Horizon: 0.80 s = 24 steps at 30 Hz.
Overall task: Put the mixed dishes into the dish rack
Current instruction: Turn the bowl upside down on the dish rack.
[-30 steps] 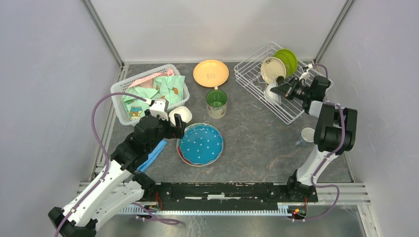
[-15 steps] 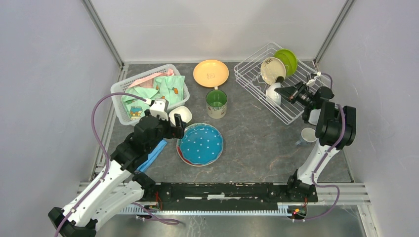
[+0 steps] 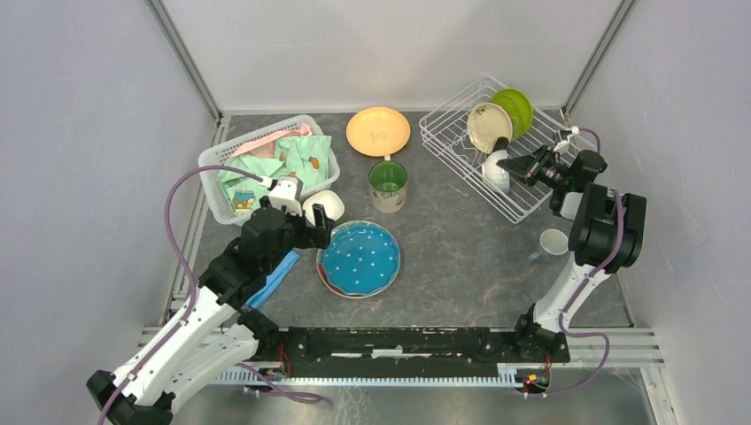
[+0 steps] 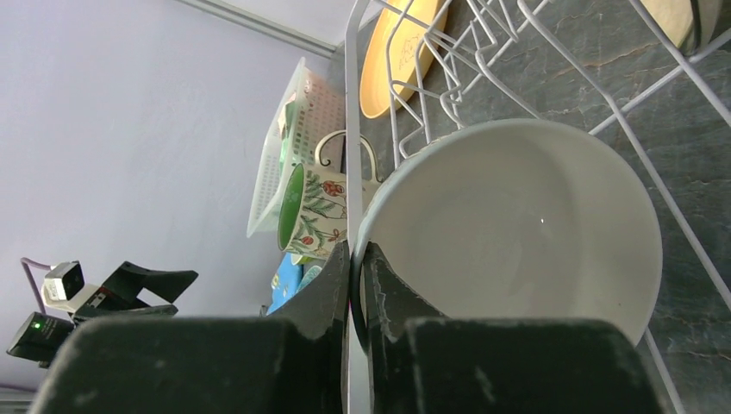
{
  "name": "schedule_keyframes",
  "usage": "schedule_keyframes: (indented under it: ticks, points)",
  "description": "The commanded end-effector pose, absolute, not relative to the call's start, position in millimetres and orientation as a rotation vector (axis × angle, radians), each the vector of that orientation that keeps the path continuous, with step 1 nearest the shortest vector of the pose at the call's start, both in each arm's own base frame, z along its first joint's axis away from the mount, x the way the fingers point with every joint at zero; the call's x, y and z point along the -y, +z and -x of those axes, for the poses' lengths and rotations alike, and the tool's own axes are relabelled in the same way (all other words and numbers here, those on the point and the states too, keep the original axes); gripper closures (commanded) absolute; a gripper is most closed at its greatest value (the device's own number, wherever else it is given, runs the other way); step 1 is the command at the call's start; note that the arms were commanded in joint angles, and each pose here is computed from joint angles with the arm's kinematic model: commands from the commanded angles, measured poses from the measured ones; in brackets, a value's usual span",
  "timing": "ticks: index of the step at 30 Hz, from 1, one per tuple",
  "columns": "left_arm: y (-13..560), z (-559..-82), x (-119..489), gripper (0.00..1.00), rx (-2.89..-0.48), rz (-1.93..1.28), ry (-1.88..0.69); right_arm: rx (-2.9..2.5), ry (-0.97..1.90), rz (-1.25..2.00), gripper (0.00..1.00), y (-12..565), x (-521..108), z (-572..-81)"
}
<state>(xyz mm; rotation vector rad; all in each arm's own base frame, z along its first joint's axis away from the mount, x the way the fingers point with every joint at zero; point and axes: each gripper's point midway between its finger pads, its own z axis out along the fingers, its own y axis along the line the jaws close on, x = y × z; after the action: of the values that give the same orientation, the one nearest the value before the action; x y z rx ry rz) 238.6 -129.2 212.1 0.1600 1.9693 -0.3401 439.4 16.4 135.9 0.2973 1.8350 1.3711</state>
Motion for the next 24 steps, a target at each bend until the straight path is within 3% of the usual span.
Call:
schedule_keyframes:
  ticks: [1, 24]
  points:
    - [220, -241, 132, 0.00, -1.933, -0.194, -0.339, -1.923, 1.271, -0.437, 0.89, 98, 8, -438]
    - [221, -241, 130, 0.00, -1.924, -0.185, -0.334, -2.059, 1.086, -0.496, 0.80, 77, 39, -440]
